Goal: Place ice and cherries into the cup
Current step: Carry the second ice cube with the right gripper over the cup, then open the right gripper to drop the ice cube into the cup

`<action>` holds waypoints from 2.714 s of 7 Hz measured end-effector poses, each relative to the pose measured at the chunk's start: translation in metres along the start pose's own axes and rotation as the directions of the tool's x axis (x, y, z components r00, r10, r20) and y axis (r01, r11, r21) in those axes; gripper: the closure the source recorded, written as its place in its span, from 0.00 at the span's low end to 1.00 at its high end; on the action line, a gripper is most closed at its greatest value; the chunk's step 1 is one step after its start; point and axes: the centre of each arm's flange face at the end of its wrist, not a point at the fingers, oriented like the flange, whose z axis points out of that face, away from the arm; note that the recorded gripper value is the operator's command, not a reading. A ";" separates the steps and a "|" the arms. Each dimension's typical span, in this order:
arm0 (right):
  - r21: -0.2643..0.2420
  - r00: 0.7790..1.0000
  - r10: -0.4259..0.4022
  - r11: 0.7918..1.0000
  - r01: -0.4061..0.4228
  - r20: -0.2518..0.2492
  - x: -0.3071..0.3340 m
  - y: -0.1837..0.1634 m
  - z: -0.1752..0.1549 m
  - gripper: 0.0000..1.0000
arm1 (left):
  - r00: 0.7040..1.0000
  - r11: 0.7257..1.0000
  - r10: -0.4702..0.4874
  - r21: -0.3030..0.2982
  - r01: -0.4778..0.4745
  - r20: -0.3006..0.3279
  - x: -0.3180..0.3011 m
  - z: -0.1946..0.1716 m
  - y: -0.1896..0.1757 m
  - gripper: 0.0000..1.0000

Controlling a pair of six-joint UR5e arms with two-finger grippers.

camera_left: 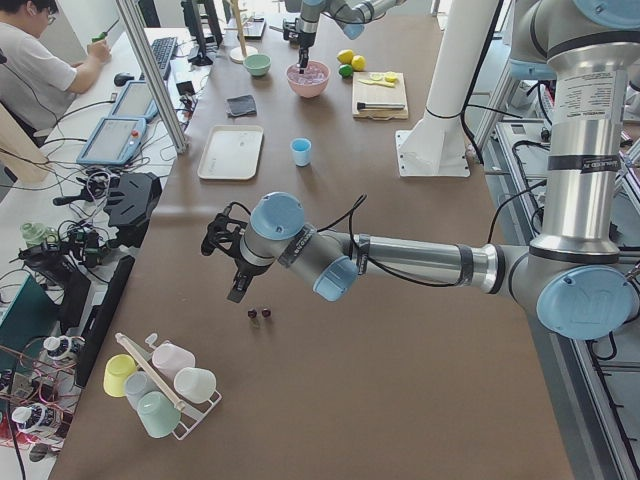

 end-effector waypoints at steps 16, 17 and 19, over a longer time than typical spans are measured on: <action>0.157 0.924 -0.293 0.953 0.261 0.244 -0.355 -0.026 0.012 1.00 | 1.000 1.000 0.003 0.005 -0.003 -0.015 0.013 0.003 -0.009 0.02; 0.148 0.922 -0.299 0.952 0.269 0.246 -0.358 -0.016 0.017 1.00 | 1.000 1.000 0.005 0.007 -0.005 -0.016 0.013 0.002 -0.009 0.02; 0.144 0.920 -0.305 0.950 0.277 0.245 -0.361 -0.008 0.022 0.13 | 1.000 1.000 0.011 0.013 -0.011 -0.019 0.013 0.002 -0.008 0.02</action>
